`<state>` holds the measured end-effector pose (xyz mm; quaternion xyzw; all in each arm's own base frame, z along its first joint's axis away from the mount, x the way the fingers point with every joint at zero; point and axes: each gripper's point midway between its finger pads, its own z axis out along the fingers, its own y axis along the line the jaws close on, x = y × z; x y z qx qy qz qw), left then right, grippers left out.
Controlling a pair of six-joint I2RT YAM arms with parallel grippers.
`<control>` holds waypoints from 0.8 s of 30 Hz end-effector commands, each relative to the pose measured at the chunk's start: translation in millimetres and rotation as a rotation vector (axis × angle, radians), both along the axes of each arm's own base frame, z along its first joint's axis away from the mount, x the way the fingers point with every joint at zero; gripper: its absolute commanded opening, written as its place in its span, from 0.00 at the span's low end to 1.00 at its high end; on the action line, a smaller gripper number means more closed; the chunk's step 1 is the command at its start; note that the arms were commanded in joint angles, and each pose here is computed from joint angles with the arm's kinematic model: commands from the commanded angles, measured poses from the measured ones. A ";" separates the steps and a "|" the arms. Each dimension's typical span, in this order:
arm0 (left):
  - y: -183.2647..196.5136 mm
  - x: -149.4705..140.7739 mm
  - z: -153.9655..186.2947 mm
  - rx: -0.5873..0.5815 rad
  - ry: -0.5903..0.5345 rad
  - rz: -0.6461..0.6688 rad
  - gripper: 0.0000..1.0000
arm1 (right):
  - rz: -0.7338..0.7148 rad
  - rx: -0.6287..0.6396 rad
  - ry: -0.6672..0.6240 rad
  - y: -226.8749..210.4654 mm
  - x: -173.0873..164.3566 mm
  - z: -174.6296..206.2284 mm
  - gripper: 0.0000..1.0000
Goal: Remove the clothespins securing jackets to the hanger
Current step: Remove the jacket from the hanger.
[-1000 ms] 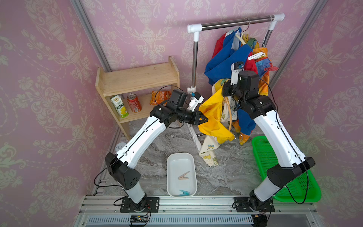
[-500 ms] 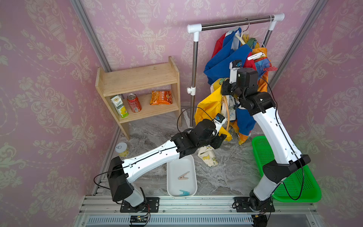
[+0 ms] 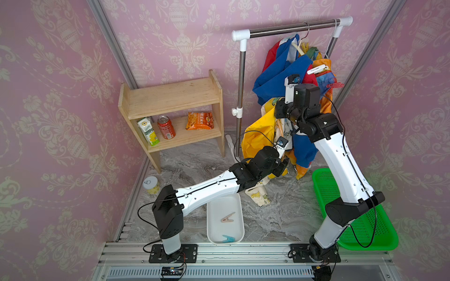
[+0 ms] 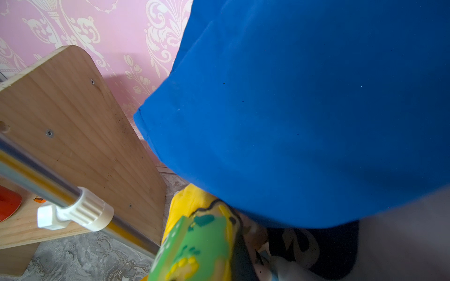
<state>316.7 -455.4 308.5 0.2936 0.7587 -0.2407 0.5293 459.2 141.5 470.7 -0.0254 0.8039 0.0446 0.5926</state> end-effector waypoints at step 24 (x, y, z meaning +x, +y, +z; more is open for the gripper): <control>-11.4 -2.3 23.5 -0.128 0.099 -0.150 0.00 | -0.023 0.045 -0.136 -16.6 -19.7 53.8 0.00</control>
